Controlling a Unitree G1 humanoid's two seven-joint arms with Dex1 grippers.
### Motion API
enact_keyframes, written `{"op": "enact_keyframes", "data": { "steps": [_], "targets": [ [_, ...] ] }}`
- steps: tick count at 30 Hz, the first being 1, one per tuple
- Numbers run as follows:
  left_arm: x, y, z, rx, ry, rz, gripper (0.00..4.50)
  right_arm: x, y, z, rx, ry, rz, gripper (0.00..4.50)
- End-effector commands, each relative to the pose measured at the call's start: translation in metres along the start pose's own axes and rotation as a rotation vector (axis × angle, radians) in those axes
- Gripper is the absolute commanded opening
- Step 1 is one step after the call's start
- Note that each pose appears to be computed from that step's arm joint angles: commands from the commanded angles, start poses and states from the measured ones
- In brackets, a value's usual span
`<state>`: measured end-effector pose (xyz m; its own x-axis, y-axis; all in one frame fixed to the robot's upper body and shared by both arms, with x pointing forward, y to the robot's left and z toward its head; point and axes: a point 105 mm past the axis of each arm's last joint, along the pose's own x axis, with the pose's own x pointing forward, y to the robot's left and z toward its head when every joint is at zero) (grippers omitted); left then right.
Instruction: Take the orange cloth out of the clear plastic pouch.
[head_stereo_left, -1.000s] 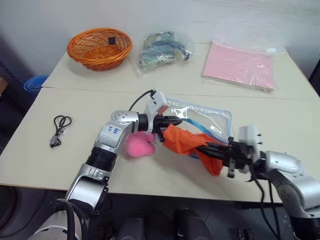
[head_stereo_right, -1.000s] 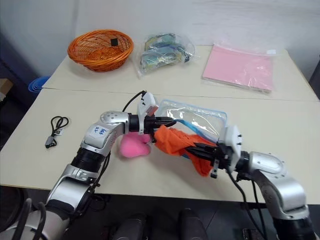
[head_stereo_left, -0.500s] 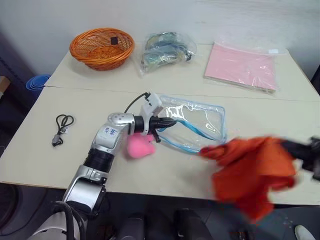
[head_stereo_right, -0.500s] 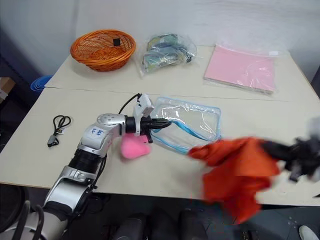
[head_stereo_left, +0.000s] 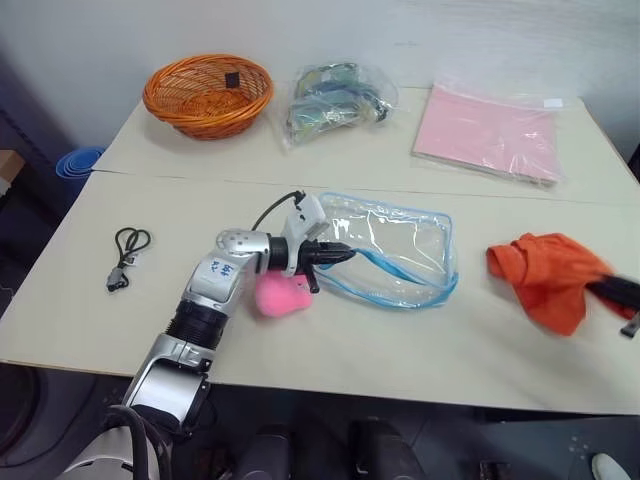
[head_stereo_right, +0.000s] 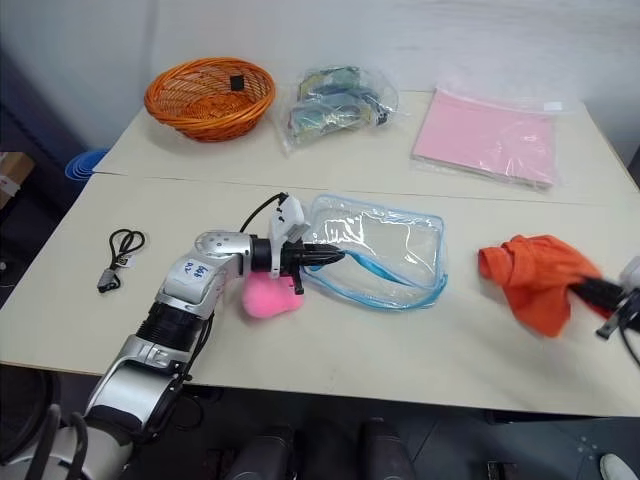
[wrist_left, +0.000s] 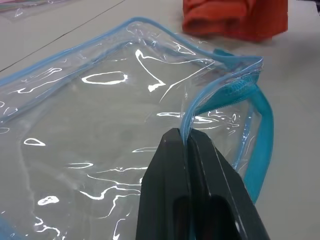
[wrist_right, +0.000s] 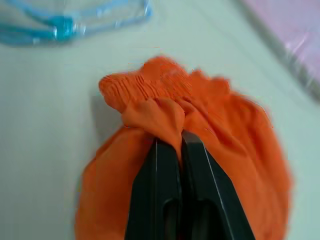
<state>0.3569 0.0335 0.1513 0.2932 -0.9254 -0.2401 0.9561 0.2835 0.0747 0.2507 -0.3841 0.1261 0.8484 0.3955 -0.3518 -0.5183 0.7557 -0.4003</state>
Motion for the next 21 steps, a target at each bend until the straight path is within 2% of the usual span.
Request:
{"op": "enact_keyframes", "data": {
  "steps": [1, 4, 5, 6, 10, 13, 15, 17, 21],
  "targets": [
    [-0.001, -0.003, 0.015, 0.07, -0.035, -0.011, 0.0, -0.01, 0.002, -0.02, -0.019, 0.054, -0.019, 0.03],
    [-0.006, -0.006, 0.016, 0.077, -0.042, -0.023, 0.0, -0.02, -0.002, -0.029, 0.057, 0.071, -0.043, 0.68],
    [-0.008, -0.006, 0.017, 0.083, -0.052, -0.023, 0.23, -0.023, -0.001, -0.029, 0.084, 0.073, -0.031, 1.0],
    [-0.009, -0.006, 0.018, 0.087, -0.058, -0.022, 0.49, -0.024, -0.001, -0.029, 0.097, 0.074, -0.022, 1.33],
    [-0.031, -0.013, 0.02, 0.121, -0.09, -0.059, 1.66, -0.033, -0.008, 0.008, -0.053, -0.059, -0.051, 2.75],
    [-0.067, -0.027, 0.018, 0.128, -0.116, -0.143, 2.61, -0.042, 0.017, 0.034, -0.1, -0.119, 0.068, 3.78],
    [-0.093, -0.03, 0.01, 0.139, -0.088, -0.15, 3.27, -0.043, 0.035, 0.056, -0.099, -0.175, 0.116, 4.48],
    [-0.114, -0.033, -0.002, 0.164, -0.039, -0.143, 3.82, -0.038, 0.058, 0.072, -0.044, -0.215, 0.178, 4.5],
    [-0.164, -0.032, -0.045, 0.225, 0.076, -0.03, 3.82, -0.021, 0.108, 0.075, 0.01, -0.259, 0.3, 4.5]
  ]
}}
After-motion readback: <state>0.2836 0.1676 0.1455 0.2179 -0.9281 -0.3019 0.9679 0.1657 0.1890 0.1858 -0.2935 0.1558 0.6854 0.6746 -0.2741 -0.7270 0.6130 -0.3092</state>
